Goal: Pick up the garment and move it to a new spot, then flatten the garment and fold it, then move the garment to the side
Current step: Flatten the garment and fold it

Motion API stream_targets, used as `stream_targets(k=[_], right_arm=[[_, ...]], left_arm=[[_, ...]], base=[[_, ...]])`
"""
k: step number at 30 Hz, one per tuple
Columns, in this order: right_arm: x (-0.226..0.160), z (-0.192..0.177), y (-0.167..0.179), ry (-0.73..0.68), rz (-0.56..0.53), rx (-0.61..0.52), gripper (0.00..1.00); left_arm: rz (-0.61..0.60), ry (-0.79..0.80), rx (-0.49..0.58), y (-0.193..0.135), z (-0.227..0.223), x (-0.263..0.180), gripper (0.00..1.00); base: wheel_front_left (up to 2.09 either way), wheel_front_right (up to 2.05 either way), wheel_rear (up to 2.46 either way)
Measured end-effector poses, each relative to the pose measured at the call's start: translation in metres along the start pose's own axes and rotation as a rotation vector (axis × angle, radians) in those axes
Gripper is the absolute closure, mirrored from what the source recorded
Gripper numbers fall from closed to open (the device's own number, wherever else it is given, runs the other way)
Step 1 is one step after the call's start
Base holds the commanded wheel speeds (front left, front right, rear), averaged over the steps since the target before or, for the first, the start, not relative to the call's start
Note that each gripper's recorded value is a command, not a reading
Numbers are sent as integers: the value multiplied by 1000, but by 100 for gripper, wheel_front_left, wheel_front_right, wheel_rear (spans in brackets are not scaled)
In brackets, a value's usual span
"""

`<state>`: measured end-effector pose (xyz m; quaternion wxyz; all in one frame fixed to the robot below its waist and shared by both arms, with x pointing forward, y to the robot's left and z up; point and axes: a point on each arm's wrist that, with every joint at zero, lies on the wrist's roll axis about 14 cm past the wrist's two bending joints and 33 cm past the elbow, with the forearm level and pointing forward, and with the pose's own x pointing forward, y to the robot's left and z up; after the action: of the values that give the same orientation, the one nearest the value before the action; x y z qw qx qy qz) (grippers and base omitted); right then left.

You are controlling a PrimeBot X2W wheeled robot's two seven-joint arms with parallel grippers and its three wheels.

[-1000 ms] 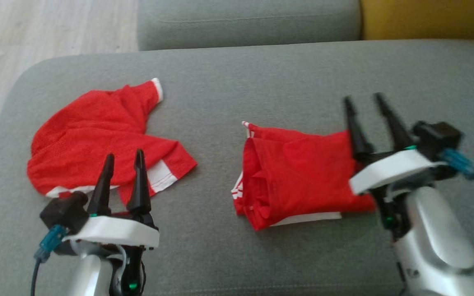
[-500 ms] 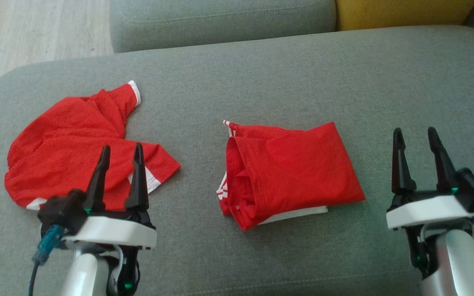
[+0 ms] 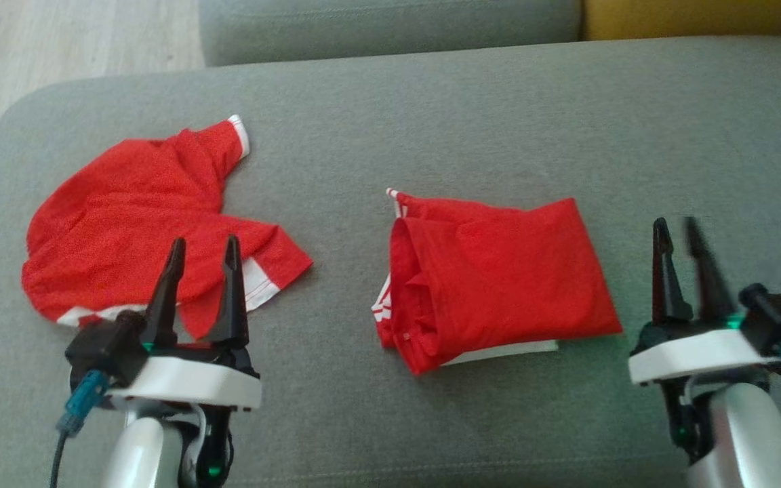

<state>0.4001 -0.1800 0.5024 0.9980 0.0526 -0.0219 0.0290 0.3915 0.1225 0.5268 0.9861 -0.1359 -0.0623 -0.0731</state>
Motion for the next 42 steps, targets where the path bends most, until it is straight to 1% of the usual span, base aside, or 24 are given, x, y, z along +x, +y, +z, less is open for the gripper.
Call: stream_targets(k=[3,7,12,16,21,25,31,35,39,42], right_arm=[[7,-10,22,26,67,-3,100],[20,-26,64,69,191,4,100],[29,-61,113,179,338,8,100],[27,-93,142,283,422,28,100],[22,-129,167,399,505,8,100],[20,-148,171,457,522,-7,100],[26,-139,161,430,480,20,100],[38,-116,144,356,415,47,100],[53,-78,117,233,329,63,100],[60,-45,93,128,264,43,100]], left_arm=[[14,15,0,5,-5,-2,0],[39,33,0,14,-10,-6,0],[91,25,12,33,-7,-6,0],[128,34,20,45,-8,-11,0],[186,44,28,62,-8,-21,0],[215,56,35,71,-10,-26,0],[197,47,30,65,-9,-23,0],[160,31,21,54,-6,-15,0],[116,4,10,41,1,-6,0],[71,-5,1,27,2,1,0]], base=[[0,0,0],[0,0,0],[0,0,0],[0,0,0],[0,0,0],[0,0,0],[0,0,0],[0,0,0],[0,0,0],[0,0,0]])
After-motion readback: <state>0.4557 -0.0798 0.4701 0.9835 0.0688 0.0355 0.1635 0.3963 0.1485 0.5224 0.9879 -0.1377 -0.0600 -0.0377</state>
